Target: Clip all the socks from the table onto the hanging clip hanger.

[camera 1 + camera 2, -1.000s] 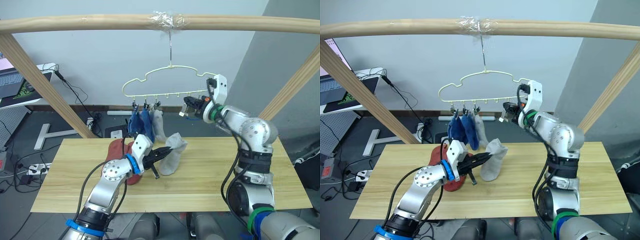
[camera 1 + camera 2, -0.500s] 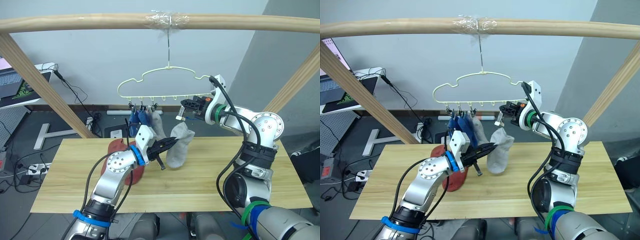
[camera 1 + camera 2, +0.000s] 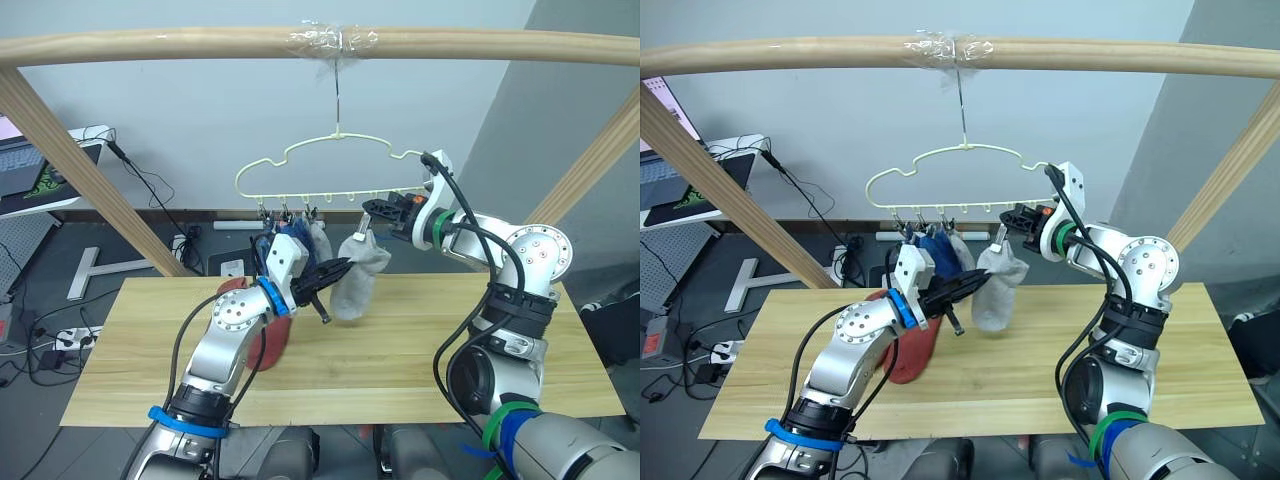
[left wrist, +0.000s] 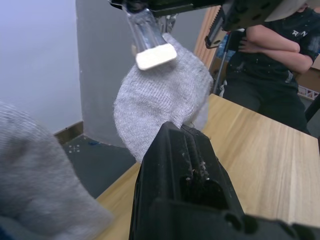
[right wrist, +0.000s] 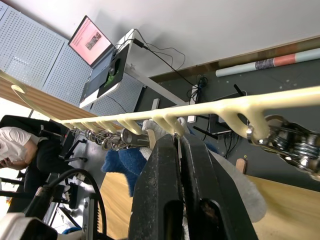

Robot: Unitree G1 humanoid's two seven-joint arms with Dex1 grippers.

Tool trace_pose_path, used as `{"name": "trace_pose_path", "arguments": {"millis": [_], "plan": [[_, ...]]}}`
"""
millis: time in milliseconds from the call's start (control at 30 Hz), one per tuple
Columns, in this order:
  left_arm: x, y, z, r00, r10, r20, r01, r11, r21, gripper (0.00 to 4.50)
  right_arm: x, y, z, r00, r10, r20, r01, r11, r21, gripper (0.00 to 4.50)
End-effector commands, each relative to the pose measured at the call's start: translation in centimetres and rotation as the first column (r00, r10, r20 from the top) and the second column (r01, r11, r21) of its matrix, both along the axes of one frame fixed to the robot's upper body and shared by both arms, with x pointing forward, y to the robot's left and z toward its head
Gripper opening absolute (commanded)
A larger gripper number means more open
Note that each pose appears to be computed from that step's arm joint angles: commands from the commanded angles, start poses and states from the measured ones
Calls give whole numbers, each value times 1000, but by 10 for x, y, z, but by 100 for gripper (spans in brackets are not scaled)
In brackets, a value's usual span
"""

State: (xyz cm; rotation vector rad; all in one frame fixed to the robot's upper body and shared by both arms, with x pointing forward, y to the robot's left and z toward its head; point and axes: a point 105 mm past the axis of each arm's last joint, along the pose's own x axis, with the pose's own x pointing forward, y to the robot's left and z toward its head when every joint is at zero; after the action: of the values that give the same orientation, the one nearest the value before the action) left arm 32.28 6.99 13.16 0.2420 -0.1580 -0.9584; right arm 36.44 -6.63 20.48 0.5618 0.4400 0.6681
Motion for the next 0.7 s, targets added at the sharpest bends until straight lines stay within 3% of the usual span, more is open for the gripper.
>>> {"name": "trace_pose_path", "arguments": {"millis": [33,167,267,600,700], "plan": [[0,-3,13,999,-9,38,10,1000,-29,3,-3,2,3,1000,21,7,-21,1000,-3,0],[-1,-5,14,999,-17,40,18,999,-29,3,-3,2,4,1000,23,13,-23,1000,7,0],[-2,-7,15,999,-31,40,32,999,-27,0,-4,1,10,999,31,32,-32,999,43,71],[-2,-12,14,998,-53,35,53,998,-14,0,-9,-9,28,995,43,85,-52,993,106,435],[-1,-12,14,998,-52,32,53,999,-13,0,-10,-14,30,994,29,103,-39,995,96,443]]}}
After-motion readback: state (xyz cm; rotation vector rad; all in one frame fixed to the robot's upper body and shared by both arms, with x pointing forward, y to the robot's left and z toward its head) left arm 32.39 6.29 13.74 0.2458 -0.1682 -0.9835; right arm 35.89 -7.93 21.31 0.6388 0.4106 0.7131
